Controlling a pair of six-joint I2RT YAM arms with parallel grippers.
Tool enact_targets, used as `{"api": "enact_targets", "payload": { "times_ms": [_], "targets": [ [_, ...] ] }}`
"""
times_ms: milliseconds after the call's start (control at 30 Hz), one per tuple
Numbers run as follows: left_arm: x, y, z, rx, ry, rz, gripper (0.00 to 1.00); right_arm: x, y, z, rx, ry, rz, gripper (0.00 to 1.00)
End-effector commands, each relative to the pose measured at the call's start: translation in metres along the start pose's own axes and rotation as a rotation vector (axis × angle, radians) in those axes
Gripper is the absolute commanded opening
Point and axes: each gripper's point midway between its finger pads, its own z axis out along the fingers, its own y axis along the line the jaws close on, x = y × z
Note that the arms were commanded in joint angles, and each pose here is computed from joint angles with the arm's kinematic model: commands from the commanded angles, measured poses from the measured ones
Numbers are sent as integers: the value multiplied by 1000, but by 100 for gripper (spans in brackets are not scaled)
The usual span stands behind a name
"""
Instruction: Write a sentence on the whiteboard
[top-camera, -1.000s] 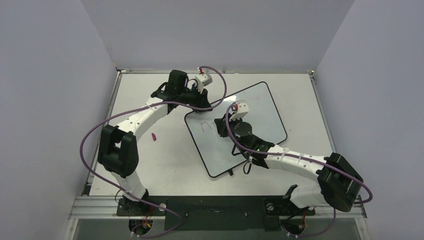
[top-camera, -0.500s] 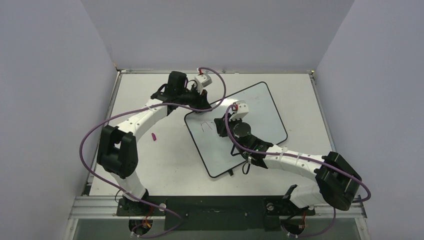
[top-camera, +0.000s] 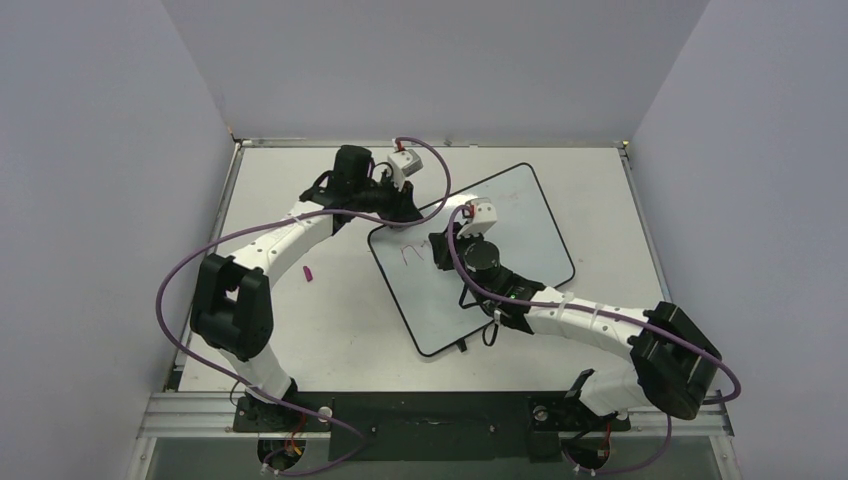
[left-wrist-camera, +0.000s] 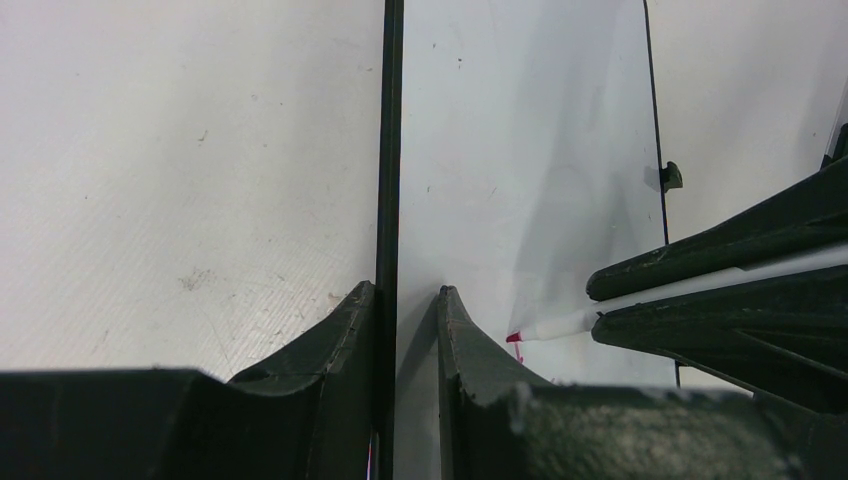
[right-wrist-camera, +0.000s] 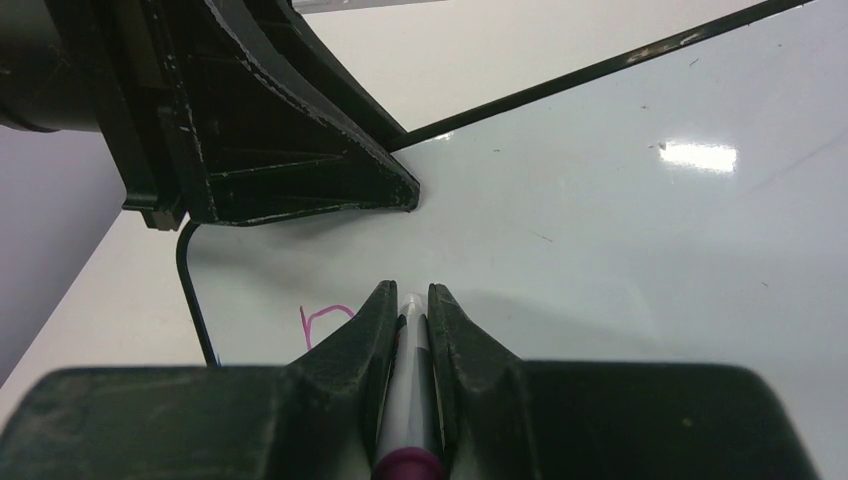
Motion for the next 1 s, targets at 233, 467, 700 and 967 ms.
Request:
{"api": "enact_targets", "payload": {
  "times_ms": [233,467,700,967],
  "targets": [
    [27,19,-3,-107,85,69,0,-4,17,14,-25,1,7,0],
    [27,21,-3,-115,85,67,0,11,20,10,-41,34,11,0],
    [26,22,-4,-117,85,64,0,25,13,-4,-33,63,4,0],
    [26,21,-5,-117,83,65,0,33,-9,-15,42,70,-20,0]
  ]
}}
